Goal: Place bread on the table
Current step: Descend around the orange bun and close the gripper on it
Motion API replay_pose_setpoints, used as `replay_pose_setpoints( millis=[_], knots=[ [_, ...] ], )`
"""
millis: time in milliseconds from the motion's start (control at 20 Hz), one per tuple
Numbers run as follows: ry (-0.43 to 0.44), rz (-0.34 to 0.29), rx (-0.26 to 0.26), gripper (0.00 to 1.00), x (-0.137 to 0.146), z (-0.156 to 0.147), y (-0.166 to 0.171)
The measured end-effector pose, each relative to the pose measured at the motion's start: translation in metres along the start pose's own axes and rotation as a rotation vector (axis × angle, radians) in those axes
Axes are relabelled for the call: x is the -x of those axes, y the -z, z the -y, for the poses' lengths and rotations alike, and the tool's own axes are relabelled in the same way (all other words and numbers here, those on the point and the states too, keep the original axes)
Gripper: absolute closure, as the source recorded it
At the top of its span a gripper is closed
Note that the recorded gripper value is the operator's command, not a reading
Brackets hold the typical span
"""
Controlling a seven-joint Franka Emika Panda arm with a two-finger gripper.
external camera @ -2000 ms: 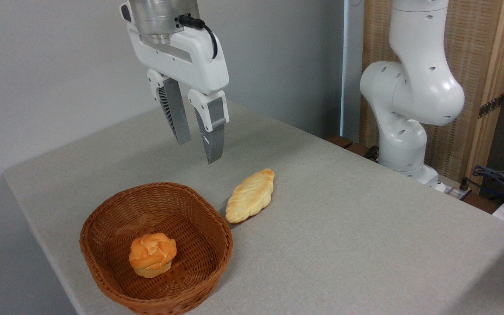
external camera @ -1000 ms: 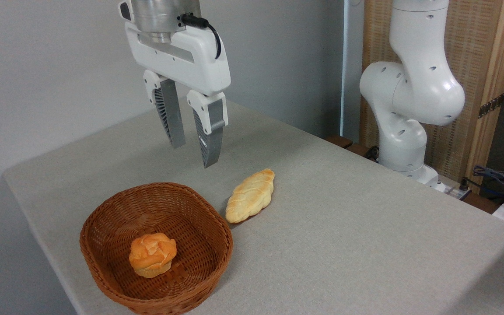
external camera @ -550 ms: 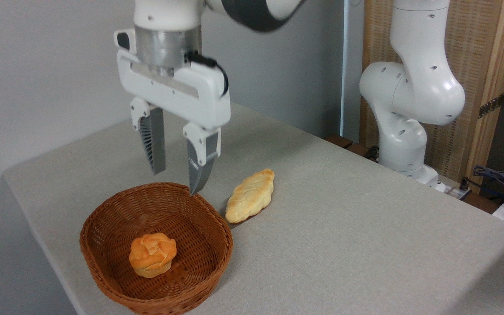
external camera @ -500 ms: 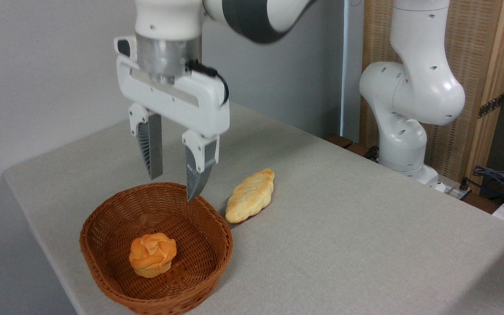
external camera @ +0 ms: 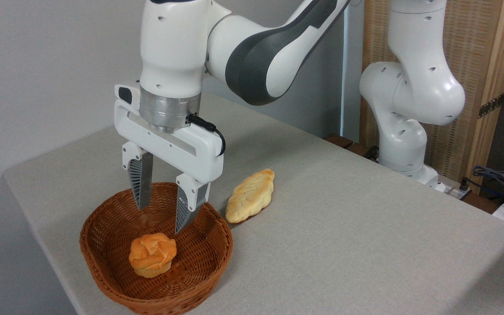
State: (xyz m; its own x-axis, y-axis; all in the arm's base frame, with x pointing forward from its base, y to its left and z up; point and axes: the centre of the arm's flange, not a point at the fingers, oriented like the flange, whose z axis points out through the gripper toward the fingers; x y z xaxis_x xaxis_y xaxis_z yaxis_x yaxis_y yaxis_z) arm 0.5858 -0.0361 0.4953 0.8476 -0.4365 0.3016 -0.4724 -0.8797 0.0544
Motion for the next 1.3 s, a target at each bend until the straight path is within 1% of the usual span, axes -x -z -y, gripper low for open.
replay_pose_setpoints(
  millis=[100,300,600,850,1200,1300],
  knots=[
    [0.002,-0.012,-0.009,0.00,-0.001,0.002,-0.004],
    [0.008,-0.035,-0.031,0.00,-0.002,0.007,-0.023],
    [-0.008,-0.018,-0.030,0.00,-0.002,0.002,-0.049],
    [-0.013,-0.030,-0.044,0.00,-0.004,0.004,-0.057],
    [-0.026,-0.012,-0.031,0.00,-0.005,-0.004,-0.073],
    [-0.025,-0.016,-0.033,0.02,-0.006,-0.003,-0.075]
  ],
)
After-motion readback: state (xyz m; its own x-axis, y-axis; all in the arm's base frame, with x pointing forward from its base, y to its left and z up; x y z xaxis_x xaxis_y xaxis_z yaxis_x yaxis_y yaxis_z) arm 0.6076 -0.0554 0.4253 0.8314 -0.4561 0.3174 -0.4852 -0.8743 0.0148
